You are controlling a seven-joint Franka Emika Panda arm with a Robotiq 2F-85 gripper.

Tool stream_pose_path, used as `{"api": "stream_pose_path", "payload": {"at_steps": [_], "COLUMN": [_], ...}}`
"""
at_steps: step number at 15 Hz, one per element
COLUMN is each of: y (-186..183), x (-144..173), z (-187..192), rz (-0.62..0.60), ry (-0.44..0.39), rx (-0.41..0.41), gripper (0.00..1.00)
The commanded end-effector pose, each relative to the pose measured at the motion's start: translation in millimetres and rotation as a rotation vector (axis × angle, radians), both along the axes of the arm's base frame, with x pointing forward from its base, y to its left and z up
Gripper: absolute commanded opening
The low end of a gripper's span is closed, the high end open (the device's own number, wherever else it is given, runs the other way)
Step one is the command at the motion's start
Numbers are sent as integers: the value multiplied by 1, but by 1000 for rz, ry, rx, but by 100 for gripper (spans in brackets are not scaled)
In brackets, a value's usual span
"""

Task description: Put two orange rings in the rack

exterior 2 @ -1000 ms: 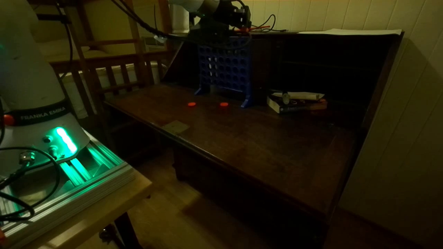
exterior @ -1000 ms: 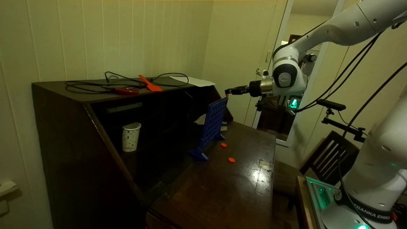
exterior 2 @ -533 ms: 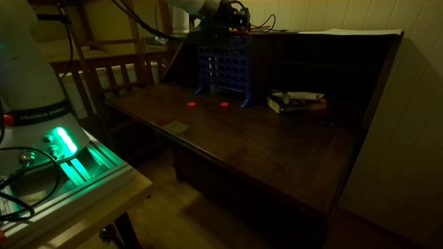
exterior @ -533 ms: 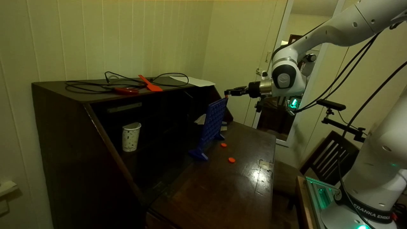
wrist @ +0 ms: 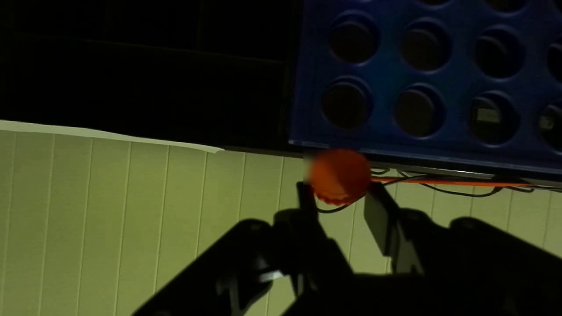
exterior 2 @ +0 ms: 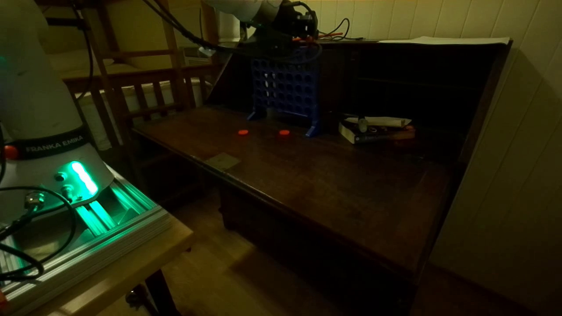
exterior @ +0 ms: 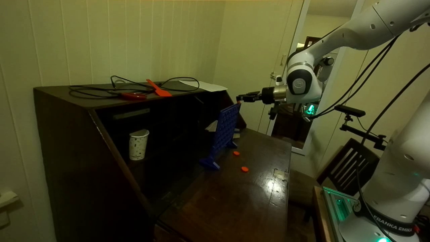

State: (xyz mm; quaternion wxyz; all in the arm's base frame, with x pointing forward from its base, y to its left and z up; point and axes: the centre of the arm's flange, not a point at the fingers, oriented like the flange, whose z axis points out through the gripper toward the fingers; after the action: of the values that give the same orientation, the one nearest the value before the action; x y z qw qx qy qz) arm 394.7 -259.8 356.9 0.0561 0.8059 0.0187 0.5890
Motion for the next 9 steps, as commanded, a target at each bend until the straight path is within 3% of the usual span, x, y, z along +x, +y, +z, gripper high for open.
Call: {"api": "stream_pose_path", "payload": {"at_steps": [1,9], "y": [-1,-1], "x": [6,4], "z": [-7,-10], "rz": [-3,6], "ry": [-27,-12], "rx": [-17,-26], "gripper": [9,9]}}
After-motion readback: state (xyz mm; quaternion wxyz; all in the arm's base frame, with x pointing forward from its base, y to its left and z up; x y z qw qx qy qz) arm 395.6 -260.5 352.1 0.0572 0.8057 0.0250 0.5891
